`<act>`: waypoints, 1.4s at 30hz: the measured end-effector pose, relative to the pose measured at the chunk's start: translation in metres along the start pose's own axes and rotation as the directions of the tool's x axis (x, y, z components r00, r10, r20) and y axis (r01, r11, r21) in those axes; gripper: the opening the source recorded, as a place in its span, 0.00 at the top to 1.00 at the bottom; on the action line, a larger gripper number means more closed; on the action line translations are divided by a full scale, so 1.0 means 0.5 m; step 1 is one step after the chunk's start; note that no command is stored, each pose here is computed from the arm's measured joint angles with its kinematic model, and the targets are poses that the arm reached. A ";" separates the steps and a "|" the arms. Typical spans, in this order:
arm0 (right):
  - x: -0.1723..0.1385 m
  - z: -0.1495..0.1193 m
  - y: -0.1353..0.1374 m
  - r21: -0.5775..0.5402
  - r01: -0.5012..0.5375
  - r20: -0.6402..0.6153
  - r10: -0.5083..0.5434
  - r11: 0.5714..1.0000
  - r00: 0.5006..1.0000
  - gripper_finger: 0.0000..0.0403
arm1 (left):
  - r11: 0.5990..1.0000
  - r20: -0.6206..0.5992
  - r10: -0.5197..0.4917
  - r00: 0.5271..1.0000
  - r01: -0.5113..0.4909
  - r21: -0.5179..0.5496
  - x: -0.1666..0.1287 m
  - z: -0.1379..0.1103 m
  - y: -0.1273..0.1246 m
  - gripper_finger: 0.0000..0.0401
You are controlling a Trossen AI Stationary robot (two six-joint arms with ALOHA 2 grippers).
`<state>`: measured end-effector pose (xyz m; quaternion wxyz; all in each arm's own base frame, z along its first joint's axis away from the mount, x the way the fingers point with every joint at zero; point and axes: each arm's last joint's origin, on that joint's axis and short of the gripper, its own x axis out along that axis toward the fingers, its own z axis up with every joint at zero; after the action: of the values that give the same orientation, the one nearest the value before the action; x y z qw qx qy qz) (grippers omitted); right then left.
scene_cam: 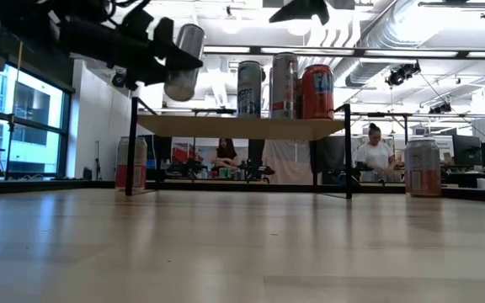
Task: Place canned beverage on shelf
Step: Put the black blue soda can on the shelf
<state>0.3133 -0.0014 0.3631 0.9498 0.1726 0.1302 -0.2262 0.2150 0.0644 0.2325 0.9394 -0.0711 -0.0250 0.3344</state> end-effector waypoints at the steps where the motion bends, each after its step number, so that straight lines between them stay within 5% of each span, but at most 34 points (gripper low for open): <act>1: 0.009 -0.001 0.001 -0.001 0.007 -0.004 -0.007 1.000 1.000 0.15 | 1.000 0.001 0.005 1.000 -0.005 0.007 0.004 -0.005 -0.002 0.52; 12: 0.127 0.085 0.008 0.095 0.072 0.050 -0.077 0.993 0.996 0.16 | 0.998 -0.036 0.046 0.998 -0.044 0.048 0.036 -0.052 -0.009 0.52; 16: 0.168 0.130 -0.013 0.074 0.153 0.015 -0.154 0.985 0.988 0.24 | 0.998 -0.031 0.044 0.999 -0.043 0.045 0.040 -0.056 -0.010 0.52; 20: 0.194 0.178 -0.031 0.035 0.222 0.003 -0.222 0.974 0.975 0.45 | 0.998 -0.032 0.044 0.999 -0.043 0.045 0.041 -0.057 -0.011 0.52; 26: 0.241 0.192 -0.031 -0.094 0.239 -0.067 -0.245 0.967 0.967 0.95 | 0.996 -0.034 0.045 0.998 -0.043 0.079 0.042 -0.058 -0.009 0.52; 42: 0.275 0.175 -0.030 -0.165 0.255 -0.134 -0.278 0.953 0.951 1.00 | 0.982 -0.036 0.069 0.997 -0.061 0.178 0.044 -0.058 -0.004 0.48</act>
<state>0.4396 -0.1007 0.3935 0.9074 0.1006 0.2424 -0.3283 0.2360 0.0734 0.2039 0.9309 0.0047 0.0268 0.3642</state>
